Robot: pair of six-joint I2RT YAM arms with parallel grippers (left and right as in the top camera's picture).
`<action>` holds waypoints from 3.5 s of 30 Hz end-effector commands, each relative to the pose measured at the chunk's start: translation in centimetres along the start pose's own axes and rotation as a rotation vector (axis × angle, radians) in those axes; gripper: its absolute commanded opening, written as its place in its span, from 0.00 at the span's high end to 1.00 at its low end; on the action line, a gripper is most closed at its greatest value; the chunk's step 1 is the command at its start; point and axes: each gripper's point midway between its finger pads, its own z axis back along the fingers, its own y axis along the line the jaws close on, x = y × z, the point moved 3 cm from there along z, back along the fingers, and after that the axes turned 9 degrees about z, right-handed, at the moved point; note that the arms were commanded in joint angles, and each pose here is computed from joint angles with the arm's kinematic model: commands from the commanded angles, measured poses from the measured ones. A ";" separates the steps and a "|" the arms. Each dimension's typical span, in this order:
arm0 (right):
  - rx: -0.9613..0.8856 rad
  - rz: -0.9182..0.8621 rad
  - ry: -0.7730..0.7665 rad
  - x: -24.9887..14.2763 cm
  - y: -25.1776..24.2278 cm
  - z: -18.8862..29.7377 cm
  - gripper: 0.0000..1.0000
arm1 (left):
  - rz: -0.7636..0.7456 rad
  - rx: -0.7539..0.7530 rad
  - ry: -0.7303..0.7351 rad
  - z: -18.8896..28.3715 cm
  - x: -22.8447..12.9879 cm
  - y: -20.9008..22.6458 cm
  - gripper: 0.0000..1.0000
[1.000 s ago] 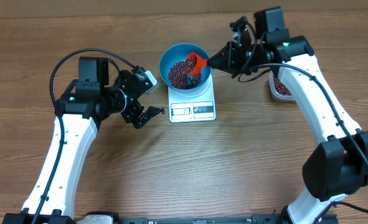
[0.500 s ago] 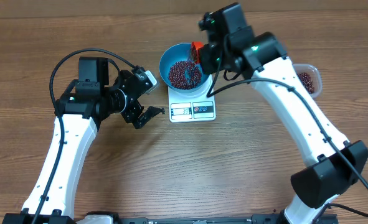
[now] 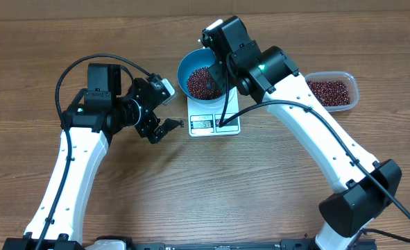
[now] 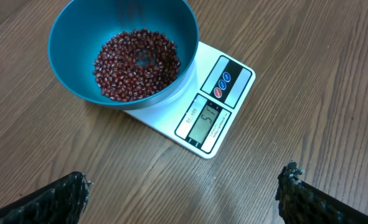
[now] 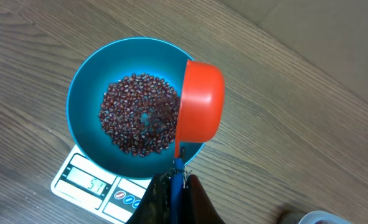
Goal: Scoop item into bowl and weigh 150g on scale
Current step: 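Tilt the scoop with right gripper to pour beans into bowl, then move the empty scoop with right gripper back to the bean tub, then dip the scoop into the tub and lift a scoop of beans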
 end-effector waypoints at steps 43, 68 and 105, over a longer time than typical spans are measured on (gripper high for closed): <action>0.118 -0.751 0.209 -23.4 -20.7 3.5 0.96 | 0.016 -0.015 -0.009 0.1 0.0 -0.3 0.01; 0.338 -0.807 0.176 -26.8 -16.2 -5.5 0.96 | 0.016 -0.013 -0.009 0.1 0.0 -0.2 0.00; 0.645 -1.232 -0.381 -29.1 -22.4 2.2 0.96 | 0.016 -0.013 -0.008 0.0 0.0 -0.2 0.00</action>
